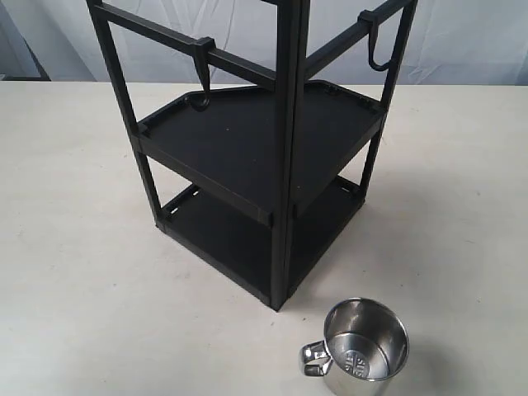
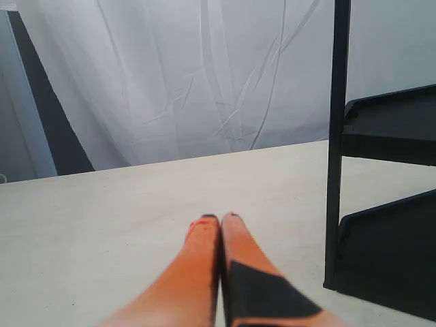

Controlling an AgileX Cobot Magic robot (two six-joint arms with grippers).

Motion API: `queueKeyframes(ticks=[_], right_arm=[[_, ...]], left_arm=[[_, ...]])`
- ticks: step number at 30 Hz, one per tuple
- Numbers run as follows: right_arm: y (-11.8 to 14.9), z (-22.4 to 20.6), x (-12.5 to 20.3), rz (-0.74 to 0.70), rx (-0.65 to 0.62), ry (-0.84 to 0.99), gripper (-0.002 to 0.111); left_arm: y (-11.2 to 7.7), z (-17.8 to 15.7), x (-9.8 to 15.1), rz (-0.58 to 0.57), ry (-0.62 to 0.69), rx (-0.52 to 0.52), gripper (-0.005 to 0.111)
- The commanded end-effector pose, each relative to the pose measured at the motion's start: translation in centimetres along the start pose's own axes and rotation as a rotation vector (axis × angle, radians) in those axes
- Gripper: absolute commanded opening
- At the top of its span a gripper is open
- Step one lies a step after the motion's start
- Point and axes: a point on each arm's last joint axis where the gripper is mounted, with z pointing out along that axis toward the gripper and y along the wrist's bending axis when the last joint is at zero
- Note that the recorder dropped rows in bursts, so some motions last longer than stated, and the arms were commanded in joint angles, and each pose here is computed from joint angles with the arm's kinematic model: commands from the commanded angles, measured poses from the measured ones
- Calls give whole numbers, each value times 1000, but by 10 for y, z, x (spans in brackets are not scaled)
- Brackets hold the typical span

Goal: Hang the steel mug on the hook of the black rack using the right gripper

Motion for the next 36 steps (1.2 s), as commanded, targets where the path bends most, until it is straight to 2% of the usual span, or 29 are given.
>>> queueKeyframes(ticks=[1, 3, 5, 6, 11, 16, 17, 19, 20, 21, 22, 23, 24, 25, 26, 29, 32, 34, 36], right_arm=[[5, -1, -5, 288, -58, -60, -1], [10, -2, -13, 664, -156, -105, -1], [10, -3, -18, 818, -184, -156, -1], [7, -3, -20, 859, -168, -190, -1], [-6, -4, -25, 888, -62, -297, -1], [-9, -5, -26, 928, -46, -323, -1], [-8, -5, -26, 949, -56, -321, -1], [-4, -5, -28, 1196, -154, -314, -1], [2, -7, -33, 1214, -230, -297, -1], [7, -10, -39, 1077, -262, -298, -1], [16, -17, -53, 739, -290, -329, -1], [21, -23, -63, 550, -298, -353, -1], [22, -23, -78, 394, -253, -330, -1], [21, -19, -88, 309, -208, -270, -1], [16, -5, -98, 188, -134, -100, -1], [4, 21, -112, 119, -24, 270, -1], [-6, 50, -115, 87, 22, 634, -1], [-3, 70, -114, 108, -37, 814, -1], [8, 86, -113, 112, -156, 910, -1]], left_arm=[[0, 0, -1, -2, -10, 4, 2], [0, 0, -1, -2, -10, 4, 2], [0, 0, -1, -2, -10, 4, 2], [0, 0, -1, -2, -10, 4, 2], [0, 0, -1, -2, -10, 4, 2], [0, 0, -1, -2, -10, 4, 2], [0, 0, -1, -2, -10, 4, 2], [0, 0, -1, -2, -10, 4, 2], [0, 0, -1, -2, -10, 4, 2], [0, 0, -1, -2, -10, 4, 2], [0, 0, -1, -2, -10, 4, 2], [0, 0, -1, -2, -10, 4, 2], [0, 0, -1, -2, -10, 4, 2], [0, 0, -1, -2, -10, 4, 2], [0, 0, -1, -2, -10, 4, 2], [0, 0, -1, -2, -10, 4, 2], [0, 0, -1, -2, -10, 4, 2], [0, 0, -1, -2, -10, 4, 2], [0, 0, -1, -2, -10, 4, 2]])
